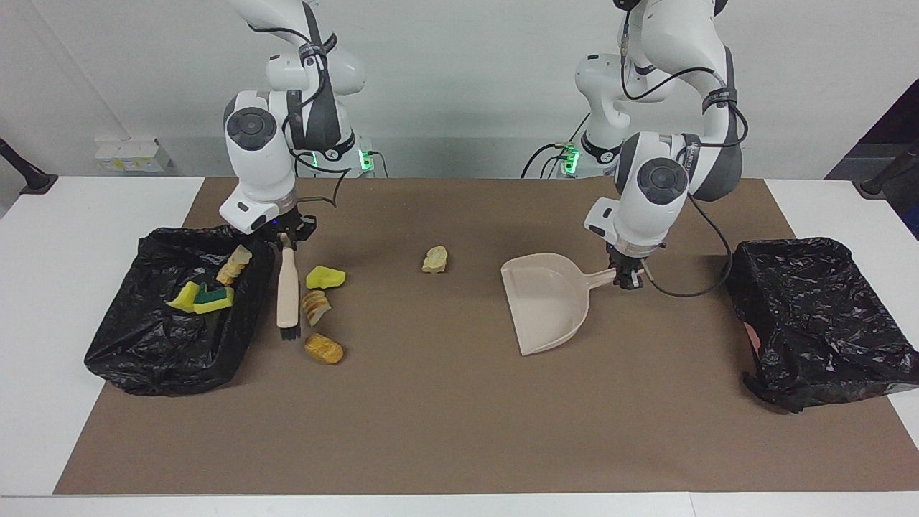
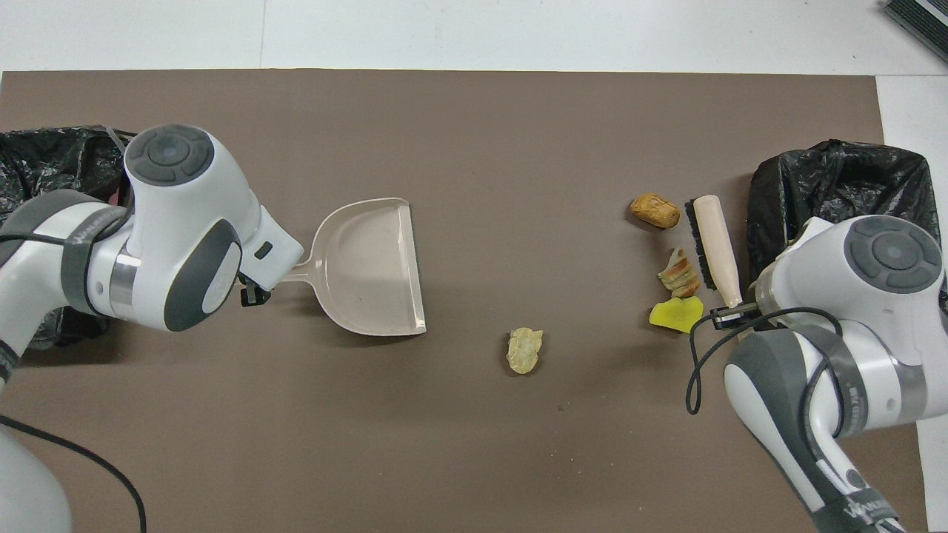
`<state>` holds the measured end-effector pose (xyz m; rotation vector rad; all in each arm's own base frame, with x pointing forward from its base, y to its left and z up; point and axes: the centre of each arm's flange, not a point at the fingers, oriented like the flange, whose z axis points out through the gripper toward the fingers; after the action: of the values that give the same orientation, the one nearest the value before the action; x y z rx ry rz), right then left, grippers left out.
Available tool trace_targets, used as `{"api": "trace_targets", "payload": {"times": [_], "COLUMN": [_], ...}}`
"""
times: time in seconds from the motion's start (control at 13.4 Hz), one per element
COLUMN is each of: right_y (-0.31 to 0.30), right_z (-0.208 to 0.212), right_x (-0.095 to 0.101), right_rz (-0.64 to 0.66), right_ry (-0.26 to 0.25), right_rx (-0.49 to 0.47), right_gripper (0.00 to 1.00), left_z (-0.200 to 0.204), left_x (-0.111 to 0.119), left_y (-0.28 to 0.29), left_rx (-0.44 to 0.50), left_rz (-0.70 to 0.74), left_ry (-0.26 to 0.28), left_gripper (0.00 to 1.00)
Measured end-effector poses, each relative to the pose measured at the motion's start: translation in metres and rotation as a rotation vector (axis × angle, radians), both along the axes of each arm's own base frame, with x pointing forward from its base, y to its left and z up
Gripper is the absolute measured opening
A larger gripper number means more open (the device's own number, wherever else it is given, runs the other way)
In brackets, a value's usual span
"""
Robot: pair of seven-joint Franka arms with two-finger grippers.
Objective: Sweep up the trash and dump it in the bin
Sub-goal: 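Sweep the remaining crumbs toward the dustpan with the right gripper's brush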
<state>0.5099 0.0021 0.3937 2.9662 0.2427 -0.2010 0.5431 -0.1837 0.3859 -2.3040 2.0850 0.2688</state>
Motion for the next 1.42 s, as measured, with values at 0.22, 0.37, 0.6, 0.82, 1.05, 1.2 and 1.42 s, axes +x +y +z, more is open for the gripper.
{"api": "trace_targets", "payload": {"times": [0.22, 0.37, 0.6, 0.82, 1.05, 1.2, 1.42], "right_y": [-0.015, -0.001, 0.057, 0.135, 0.206, 0.245, 0.293], "right_z": [-0.03, -0.04, -0.05, -0.055, -0.055, -0.054, -0.049], "right_x": [-0.008, -0.011, -0.014, -0.013, -0.009, -0.007, -0.017], "right_rz": [-0.016, 0.004, 0.005, -0.043, -0.06, -0.049, -0.038], "right_ry": [0.022, 0.027, 0.032, 0.031, 0.025, 0.035, 0.059], "right_rx": [0.007, 0.009, 0.02, 0.087, 0.127, 0.178, 0.259], "right_gripper": [0.26, 0.26, 0.26, 0.26, 0.26, 0.26, 0.26], "left_z": [-0.013, -0.02, -0.018, -0.018, -0.019, -0.019, -0.023], "left_x": [-0.024, -0.039, -0.049, -0.049, -0.05, -0.05, -0.053], "left_y": [-0.005, -0.006, -0.013, -0.013, -0.013, -0.013, -0.012], "left_rx": [-0.004, 0.002, 0.005, 0.007, 0.007, 0.008, 0.01], "left_rz": [0.02, 0.046, 0.075, 0.081, 0.082, 0.085, 0.092], "left_ry": [-0.024, -0.025, -0.035, -0.035, -0.035, -0.035, -0.031], "left_gripper": [0.31, 0.31, 0.31, 0.31, 0.31, 0.31, 0.31]}}
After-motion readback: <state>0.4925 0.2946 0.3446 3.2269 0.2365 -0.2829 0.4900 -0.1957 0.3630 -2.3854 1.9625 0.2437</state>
